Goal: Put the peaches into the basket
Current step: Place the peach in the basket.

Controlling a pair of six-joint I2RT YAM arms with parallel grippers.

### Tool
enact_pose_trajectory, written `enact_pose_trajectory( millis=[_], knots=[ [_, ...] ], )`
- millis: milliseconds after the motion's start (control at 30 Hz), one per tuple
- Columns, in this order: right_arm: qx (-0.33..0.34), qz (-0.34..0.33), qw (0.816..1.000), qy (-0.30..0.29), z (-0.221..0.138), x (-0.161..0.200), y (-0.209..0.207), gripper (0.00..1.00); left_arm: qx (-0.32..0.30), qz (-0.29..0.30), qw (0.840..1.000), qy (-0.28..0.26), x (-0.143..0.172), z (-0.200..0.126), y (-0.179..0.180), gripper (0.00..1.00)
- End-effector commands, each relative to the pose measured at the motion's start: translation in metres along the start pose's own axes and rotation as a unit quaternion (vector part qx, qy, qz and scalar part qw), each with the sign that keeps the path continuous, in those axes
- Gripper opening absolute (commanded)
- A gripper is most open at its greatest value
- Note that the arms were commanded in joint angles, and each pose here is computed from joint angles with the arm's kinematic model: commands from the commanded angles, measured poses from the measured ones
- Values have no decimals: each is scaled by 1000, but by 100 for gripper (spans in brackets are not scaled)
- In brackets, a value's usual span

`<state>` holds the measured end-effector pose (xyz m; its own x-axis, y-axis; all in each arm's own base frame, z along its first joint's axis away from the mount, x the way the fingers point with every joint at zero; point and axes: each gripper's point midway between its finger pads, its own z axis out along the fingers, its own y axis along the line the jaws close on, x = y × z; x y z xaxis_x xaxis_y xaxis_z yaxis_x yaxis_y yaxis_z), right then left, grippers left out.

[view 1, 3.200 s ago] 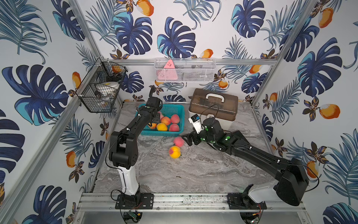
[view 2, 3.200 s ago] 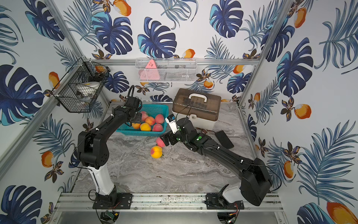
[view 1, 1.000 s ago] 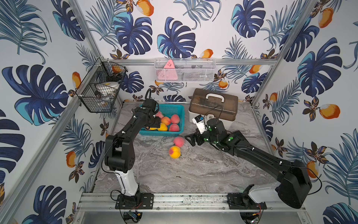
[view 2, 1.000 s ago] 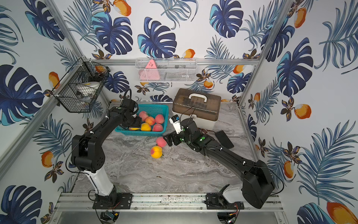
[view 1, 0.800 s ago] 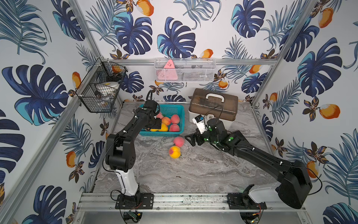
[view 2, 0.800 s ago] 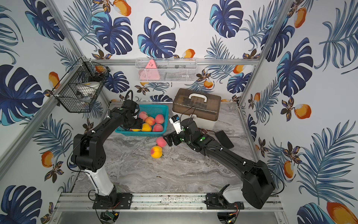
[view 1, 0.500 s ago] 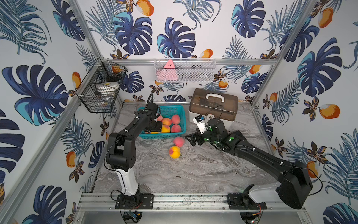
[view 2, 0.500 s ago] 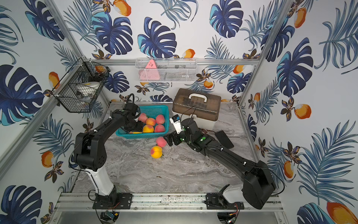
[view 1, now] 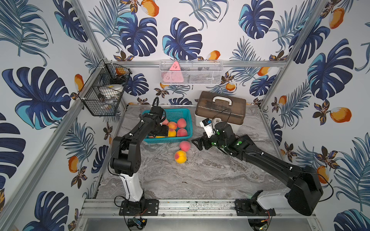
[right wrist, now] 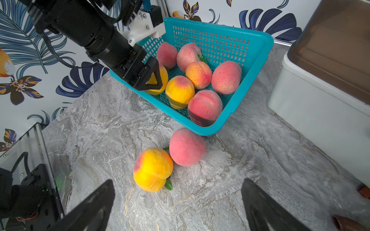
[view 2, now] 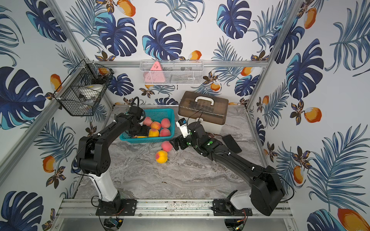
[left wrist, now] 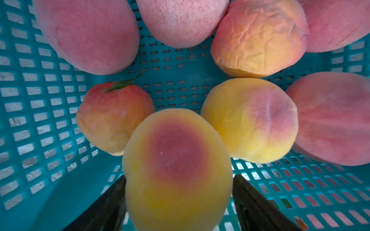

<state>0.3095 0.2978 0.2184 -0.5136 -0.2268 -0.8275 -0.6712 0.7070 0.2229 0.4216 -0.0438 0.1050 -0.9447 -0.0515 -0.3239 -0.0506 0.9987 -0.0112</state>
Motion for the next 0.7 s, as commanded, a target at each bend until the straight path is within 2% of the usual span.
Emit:
enact_pose_trajectory(
  millis=[0,233,433,667],
  knots=[
    [-3,4,1000,-9,0,-4,1,100,2,-4,1000,-15,-7,-13,0,84],
    [3,7,1000,0,-1,2,-2,100,13,-6,999,-35,-12,-37,-2,89],
    [7,14,1000,9,-4,8,-3,100,26,-4,998,-51,-4,-60,-6,90],
    [-7,44,999,31,-6,31,5,100,57,15,997,-55,31,-80,-29,96]
  ],
)
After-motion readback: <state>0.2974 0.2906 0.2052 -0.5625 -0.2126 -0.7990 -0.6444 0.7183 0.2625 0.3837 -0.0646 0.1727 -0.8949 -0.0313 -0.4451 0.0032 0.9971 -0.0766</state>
